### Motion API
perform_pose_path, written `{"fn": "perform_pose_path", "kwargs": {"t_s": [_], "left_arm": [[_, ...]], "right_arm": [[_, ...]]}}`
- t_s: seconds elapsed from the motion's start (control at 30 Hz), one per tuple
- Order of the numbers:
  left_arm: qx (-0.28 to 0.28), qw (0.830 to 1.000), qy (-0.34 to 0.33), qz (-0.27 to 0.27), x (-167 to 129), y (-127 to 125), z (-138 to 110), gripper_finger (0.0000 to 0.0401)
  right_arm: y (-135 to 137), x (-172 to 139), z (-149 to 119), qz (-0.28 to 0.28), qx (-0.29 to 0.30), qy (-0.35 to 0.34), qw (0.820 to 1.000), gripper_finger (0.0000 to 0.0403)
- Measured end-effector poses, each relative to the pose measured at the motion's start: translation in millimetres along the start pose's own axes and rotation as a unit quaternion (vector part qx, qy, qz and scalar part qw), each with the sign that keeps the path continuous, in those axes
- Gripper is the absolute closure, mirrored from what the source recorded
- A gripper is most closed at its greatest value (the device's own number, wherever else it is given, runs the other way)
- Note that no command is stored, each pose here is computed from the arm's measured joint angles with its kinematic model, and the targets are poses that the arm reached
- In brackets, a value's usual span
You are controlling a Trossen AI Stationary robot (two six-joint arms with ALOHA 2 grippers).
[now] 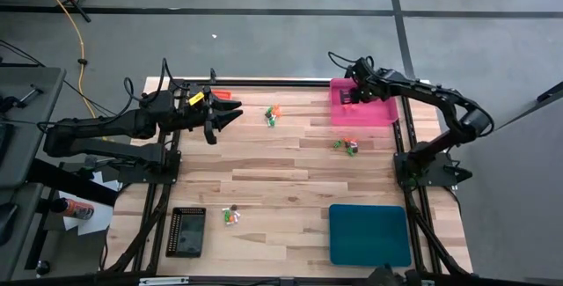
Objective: Sort Halloween decoration
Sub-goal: Put the orange spider toy into the pink bin
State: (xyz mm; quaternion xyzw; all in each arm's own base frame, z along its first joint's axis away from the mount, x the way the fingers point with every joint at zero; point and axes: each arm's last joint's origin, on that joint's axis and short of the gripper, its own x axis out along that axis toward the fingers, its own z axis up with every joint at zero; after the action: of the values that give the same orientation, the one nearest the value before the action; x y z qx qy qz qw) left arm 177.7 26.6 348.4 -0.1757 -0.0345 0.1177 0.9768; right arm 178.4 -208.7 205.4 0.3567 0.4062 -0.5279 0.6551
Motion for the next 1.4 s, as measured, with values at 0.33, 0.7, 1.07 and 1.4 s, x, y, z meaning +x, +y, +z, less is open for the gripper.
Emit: {"fn": "perform_pose_path", "kwargs": {"t_s": [0.33,0.7,1.07,1.4], "left_arm": [[0.015,1.000,0.011,0.004,0,1,-2,0.0265],[0.011,1.000,0.024,0.009,3,2,-5,0.0265],[0.034,0.999,0.024,0.009,4,2,-6,0.0265],[0.057,0.998,0.025,0.008,4,2,-6,0.0265]], "right_arm": [[3,-107,-9,0.218,-0.105,-0.132,0.961,0.0206],[32,-197,-87,0.519,-0.165,-0.264,0.796,0.0206],[61,-206,-107,0.535,-0.265,-0.372,0.710,0.0206],[61,-206,-105,0.533,-0.263,-0.375,0.712,0.0206]]}}
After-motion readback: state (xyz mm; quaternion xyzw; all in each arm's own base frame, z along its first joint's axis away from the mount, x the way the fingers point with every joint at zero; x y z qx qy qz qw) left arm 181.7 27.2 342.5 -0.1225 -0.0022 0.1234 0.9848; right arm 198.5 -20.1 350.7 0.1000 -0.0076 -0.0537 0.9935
